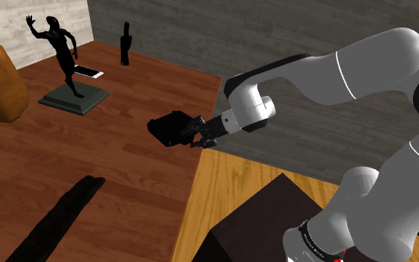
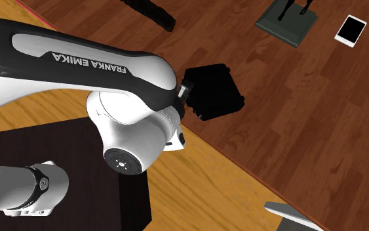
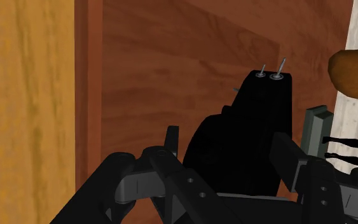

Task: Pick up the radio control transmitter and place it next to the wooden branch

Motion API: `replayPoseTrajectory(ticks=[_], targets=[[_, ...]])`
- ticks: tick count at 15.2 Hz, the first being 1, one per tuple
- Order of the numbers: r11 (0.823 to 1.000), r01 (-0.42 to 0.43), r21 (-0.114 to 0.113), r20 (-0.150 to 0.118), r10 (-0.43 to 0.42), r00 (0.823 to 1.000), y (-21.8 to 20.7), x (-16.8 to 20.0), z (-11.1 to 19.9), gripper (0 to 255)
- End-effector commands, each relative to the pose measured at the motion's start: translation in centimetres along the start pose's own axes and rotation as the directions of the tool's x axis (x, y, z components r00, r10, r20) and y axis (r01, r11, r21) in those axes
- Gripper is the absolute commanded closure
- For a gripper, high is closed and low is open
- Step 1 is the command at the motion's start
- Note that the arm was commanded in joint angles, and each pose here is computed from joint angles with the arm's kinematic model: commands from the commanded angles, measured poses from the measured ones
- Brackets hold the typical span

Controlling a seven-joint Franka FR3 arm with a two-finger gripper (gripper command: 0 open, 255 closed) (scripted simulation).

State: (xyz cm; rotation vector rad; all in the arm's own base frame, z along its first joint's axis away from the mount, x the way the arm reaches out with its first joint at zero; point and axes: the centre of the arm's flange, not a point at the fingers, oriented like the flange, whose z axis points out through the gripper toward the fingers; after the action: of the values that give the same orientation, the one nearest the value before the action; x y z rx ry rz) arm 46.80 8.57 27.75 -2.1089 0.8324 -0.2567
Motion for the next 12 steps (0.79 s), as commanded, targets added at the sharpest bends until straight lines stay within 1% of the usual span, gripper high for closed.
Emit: replayPoseTrajectory(ticks=[1,3,12], targets=[[1.0,-0.002,0.0,-0.002,0.002,1.0,0.0,0.1,0.0,255],[1.0,-0.002,0.0,-0.002,0.002,1.0,0.0,0.1,0.0,255],[1.0,-0.002,0.0,-0.002,0.002,1.0,-3.6,-0.4,-3.0,255]])
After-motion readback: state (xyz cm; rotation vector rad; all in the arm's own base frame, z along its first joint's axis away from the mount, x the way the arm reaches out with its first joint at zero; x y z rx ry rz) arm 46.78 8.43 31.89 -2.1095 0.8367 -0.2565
